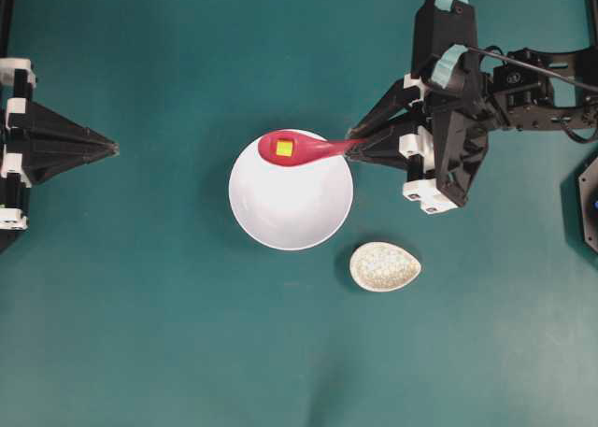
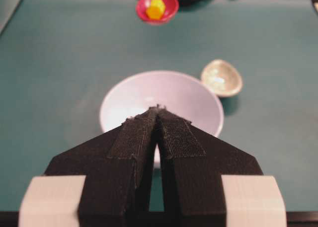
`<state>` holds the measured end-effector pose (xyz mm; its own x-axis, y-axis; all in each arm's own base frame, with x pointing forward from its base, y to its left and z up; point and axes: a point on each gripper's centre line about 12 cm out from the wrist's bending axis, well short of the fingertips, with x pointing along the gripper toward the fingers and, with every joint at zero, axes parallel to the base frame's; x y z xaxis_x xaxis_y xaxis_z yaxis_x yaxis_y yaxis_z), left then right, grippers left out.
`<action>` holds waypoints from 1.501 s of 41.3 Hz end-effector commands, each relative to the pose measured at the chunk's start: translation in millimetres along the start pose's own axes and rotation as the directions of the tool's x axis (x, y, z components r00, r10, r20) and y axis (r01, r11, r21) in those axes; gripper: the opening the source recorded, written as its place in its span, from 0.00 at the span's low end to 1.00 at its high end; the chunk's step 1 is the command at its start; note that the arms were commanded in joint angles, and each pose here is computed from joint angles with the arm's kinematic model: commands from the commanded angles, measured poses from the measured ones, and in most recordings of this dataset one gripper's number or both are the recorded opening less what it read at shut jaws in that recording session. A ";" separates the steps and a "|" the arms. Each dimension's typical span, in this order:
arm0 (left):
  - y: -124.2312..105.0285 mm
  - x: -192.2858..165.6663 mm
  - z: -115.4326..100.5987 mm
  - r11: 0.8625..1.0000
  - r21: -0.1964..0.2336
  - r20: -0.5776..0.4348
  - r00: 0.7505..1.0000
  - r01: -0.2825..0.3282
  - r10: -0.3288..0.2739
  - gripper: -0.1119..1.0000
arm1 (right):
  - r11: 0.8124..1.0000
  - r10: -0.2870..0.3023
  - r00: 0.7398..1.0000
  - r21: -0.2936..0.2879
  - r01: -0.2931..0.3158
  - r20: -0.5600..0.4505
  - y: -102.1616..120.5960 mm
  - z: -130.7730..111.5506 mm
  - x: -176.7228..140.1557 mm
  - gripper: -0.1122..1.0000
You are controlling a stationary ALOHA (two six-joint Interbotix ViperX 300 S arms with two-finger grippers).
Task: Scoop the yellow hexagonal prism block from the bowl with a spoon using the right arm.
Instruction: 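Lift the spoon with the yellow block up out of the bowl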
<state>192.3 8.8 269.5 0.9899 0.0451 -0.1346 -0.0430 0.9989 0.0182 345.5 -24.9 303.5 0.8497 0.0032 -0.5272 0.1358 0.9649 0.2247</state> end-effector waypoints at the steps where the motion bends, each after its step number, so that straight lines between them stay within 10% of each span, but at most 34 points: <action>1: 0.5 1.0 9.8 1.000 0.006 0.023 1.000 -0.002 0.002 0.10 | 1.000 0.006 0.999 -0.007 -0.005 0.038 2.3 8.8 -7.9 0.32; 62: 0.5 -0.9 12.3 1.000 -0.012 0.035 0.999 -0.002 0.002 0.10 | 1.000 0.006 1.000 -0.008 -0.006 0.025 2.3 2.2 -6.8 0.32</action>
<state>191.5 8.5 270.7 0.9908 0.0436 -0.1285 -0.0432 0.9990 0.0060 344.4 -24.8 298.7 0.8431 0.0033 -0.5377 0.1366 0.9658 0.2203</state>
